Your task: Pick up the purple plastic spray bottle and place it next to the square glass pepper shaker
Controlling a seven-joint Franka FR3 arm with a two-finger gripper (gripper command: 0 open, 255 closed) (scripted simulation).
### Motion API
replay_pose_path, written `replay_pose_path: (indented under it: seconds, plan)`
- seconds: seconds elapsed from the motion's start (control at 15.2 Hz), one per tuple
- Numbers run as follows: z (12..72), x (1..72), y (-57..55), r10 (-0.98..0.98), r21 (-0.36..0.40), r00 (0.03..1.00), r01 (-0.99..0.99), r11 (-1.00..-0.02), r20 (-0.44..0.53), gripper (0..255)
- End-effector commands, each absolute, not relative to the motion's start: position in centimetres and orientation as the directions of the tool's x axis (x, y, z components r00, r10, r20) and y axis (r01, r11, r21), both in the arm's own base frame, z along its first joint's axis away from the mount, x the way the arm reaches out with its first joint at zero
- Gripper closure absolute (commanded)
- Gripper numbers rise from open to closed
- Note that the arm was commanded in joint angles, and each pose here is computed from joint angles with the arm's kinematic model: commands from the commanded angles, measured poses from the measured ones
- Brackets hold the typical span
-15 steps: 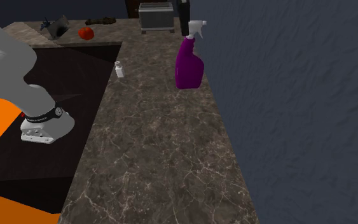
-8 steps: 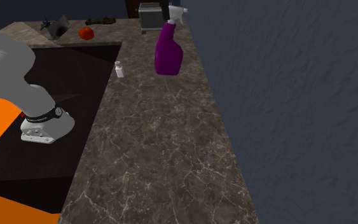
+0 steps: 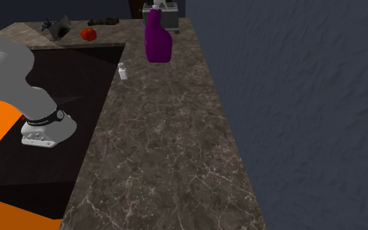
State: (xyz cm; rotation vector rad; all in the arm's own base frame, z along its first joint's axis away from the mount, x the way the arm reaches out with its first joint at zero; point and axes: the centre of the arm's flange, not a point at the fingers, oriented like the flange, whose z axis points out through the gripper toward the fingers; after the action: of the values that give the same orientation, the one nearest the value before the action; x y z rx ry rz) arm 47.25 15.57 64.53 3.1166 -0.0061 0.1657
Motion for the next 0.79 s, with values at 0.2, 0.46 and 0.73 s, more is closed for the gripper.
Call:
replay_pose_path:
  seconds: [0.2, 0.46, 0.73]
  plan:
    - [66.2, 43.0, 20.7, -0.004, 0.021, 0.994, -0.006, -1.0, 0.106, 255]
    - [67.4, 39.7, 24.6, -0.004, 0.021, 0.994, -0.006, -1.0, 0.106, 255]
    - [68.7, 36.4, 28.5, -0.004, 0.021, 0.994, -0.006, -1.0, 0.106, 255]
